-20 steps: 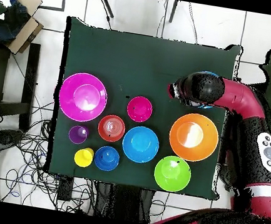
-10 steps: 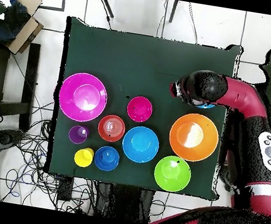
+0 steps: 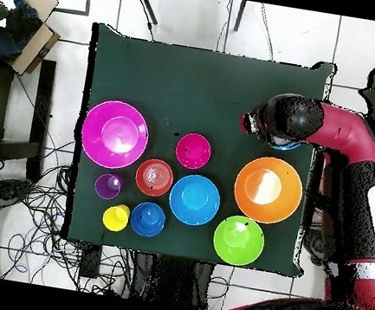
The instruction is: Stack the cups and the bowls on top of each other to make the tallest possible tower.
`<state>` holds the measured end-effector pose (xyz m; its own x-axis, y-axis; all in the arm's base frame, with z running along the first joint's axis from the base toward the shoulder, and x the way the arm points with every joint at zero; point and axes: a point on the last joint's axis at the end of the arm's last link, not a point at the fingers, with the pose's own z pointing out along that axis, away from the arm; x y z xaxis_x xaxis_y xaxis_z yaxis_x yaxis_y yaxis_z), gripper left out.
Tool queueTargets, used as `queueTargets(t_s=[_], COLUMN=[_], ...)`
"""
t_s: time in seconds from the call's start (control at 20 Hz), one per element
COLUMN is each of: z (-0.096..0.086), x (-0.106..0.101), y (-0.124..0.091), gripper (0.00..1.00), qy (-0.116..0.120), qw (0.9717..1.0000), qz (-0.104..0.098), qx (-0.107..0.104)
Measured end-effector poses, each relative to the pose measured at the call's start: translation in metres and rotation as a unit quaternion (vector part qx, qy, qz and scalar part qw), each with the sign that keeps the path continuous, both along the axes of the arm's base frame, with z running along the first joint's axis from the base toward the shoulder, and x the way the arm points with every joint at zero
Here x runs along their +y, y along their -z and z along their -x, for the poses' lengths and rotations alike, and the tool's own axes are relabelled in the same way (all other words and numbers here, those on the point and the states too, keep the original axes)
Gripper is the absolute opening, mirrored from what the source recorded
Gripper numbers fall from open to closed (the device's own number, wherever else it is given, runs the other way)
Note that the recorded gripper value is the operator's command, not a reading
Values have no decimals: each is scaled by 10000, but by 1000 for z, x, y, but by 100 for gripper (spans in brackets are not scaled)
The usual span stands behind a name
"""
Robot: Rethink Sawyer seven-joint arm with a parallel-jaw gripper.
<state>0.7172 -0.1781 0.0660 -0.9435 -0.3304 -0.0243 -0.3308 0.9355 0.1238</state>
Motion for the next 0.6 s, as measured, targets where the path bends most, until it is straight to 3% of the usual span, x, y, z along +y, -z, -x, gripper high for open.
queueTargets(t_s=[0.3,0.6], z=[-4,-4], x=[-10,-18], y=[-28,-40], gripper=[100,100], qy=[-5,25], qw=[9997,9994], qz=[182,261], qx=[-147,-205])
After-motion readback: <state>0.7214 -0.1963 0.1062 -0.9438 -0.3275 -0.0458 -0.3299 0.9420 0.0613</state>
